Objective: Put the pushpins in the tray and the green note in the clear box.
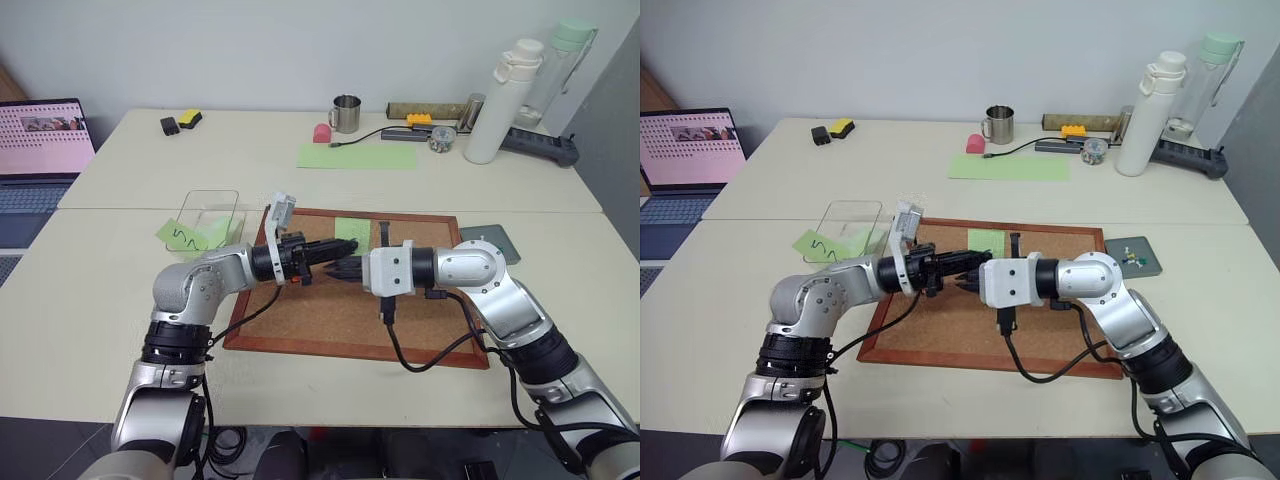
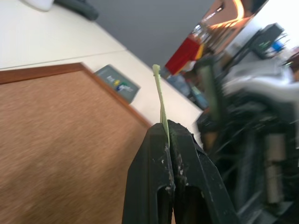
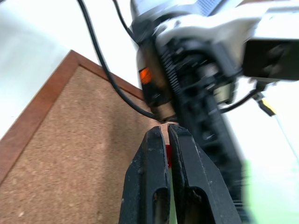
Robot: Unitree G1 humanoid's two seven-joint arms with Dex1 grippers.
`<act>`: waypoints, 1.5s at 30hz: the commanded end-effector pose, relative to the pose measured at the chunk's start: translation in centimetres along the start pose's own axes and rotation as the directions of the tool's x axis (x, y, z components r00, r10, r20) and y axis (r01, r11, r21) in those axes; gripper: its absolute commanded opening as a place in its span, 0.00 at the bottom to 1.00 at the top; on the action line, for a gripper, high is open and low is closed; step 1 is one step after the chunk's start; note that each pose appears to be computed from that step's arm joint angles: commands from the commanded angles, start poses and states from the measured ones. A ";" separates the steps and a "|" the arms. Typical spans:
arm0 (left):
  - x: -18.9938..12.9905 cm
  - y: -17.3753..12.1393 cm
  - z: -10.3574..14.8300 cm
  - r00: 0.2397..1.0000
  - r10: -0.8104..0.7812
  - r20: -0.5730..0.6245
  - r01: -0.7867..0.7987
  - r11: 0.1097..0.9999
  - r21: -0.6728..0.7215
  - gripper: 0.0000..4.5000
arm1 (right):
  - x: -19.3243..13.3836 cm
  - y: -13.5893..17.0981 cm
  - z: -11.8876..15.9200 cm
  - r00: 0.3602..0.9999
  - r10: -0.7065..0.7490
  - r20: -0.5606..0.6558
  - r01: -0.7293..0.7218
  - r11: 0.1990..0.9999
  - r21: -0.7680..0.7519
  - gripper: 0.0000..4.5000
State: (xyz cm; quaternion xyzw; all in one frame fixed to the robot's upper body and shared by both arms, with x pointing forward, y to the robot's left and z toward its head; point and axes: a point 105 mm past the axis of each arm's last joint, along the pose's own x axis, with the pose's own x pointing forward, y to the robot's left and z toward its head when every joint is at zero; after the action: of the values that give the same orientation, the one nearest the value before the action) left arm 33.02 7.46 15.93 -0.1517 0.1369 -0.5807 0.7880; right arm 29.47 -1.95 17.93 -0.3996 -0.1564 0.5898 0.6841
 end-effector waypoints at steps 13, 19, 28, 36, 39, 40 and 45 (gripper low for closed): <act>1.7 1.6 2.7 0.993 0.116 0.032 -0.120 0.933 0.339 0.00 | -5.7 -3.9 1.0 0.895 -0.446 -0.014 0.439 0.875 0.203 0.00; 2.7 -1.7 4.8 0.998 -0.001 0.062 -0.027 0.890 0.455 0.00 | -12.9 -4.6 -5.1 0.619 -0.715 -0.325 0.775 0.487 0.404 0.00; 4.6 -4.1 3.0 0.999 -0.038 -0.007 0.031 0.682 0.731 0.00 | -20.8 -1.4 -12.1 0.300 -0.708 -0.640 0.912 0.017 0.409 0.00; 4.8 -3.8 1.9 0.999 -0.026 -0.033 0.042 0.662 0.748 0.00 | -22.1 -2.0 -16.6 0.311 -0.652 -0.692 0.893 -0.048 0.447 0.19; 4.5 -3.6 1.9 1.000 -0.015 -0.028 0.031 0.663 0.748 0.00 | -22.1 -2.5 -17.1 0.327 -0.652 -0.684 0.883 -0.047 0.467 0.34; 4.4 -3.6 1.8 1.000 -0.012 -0.028 0.029 0.663 0.748 0.00 | -22.0 -2.5 -17.2 0.335 -0.649 -0.683 0.880 -0.043 0.472 0.39; 3.8 -3.2 1.4 1.000 0.018 -0.021 0.003 0.674 0.739 0.00 | -21.7 -2.7 -17.4 0.354 -0.647 -0.675 0.872 -0.034 0.489 0.63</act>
State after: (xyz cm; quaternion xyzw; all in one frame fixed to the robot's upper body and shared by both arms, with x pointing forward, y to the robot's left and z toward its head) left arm 31.98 2.75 16.86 0.1785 -0.0702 -0.5952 0.7803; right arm 37.43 -28.34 12.29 0.0609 0.0620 0.0367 0.9955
